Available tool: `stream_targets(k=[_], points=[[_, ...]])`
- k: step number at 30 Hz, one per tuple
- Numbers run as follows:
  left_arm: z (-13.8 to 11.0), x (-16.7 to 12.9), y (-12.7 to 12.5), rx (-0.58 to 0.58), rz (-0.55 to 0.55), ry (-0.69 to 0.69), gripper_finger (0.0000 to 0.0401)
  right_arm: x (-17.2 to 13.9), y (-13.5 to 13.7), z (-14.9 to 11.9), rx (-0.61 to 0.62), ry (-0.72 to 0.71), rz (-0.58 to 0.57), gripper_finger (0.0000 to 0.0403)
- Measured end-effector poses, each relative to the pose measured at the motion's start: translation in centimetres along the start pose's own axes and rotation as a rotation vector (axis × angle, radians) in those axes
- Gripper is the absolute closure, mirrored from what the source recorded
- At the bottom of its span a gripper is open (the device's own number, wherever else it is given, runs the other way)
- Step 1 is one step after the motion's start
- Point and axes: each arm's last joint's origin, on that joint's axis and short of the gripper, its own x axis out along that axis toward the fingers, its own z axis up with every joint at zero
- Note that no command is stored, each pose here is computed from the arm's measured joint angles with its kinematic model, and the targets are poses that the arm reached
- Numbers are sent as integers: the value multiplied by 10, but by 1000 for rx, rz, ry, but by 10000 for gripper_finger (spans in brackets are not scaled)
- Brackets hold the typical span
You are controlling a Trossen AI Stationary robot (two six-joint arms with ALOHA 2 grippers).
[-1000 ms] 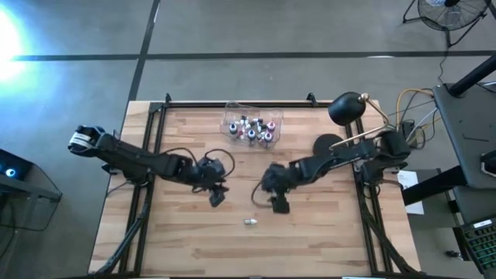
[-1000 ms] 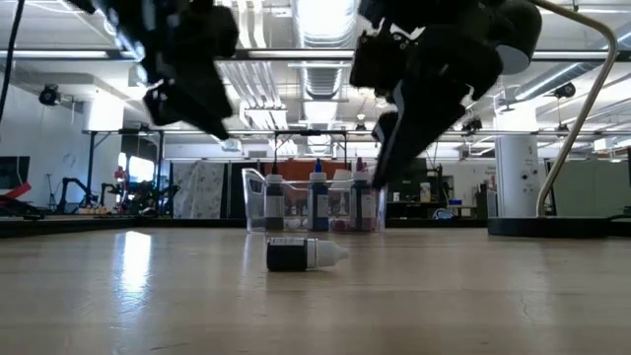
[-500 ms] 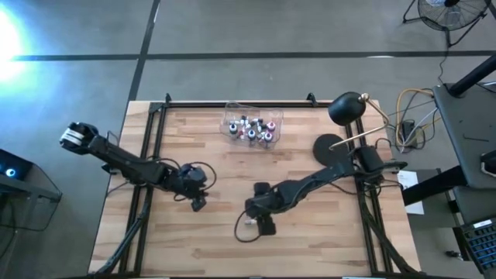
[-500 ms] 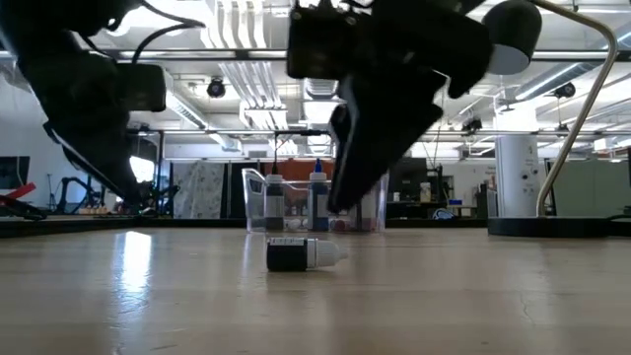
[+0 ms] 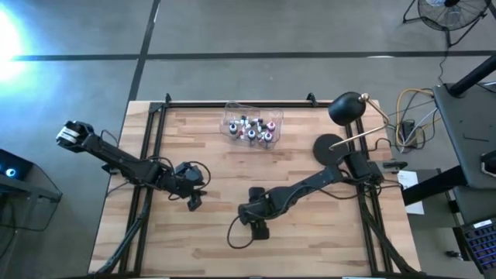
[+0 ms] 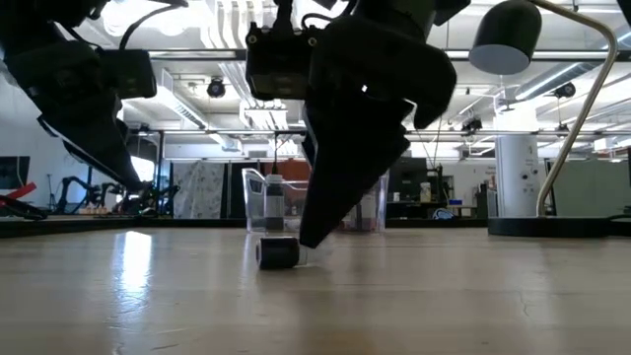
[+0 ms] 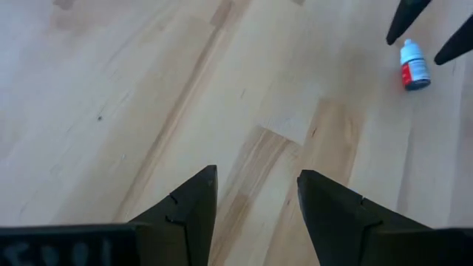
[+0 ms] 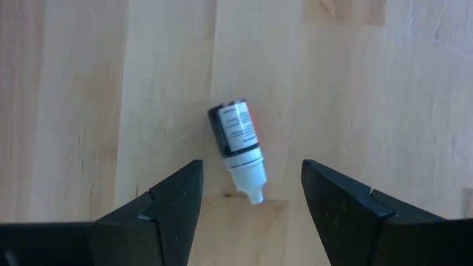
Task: Pick & Place food coloring
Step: Put the small red food coloring bottle into the transparent bin
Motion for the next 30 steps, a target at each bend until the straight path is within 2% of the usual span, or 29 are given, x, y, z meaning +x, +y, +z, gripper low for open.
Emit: stream_targets(k=[11,18,30], points=[[-1,0,1,33,0,-1,238,3,0,-3,-4,1,2,179],[-1,0,1,23,0,-1,238,8,-1,-11,-73,28,-3,181],[-1,0,1,-48,6,-5,238,11,0,-9,-164,-27,11,245]])
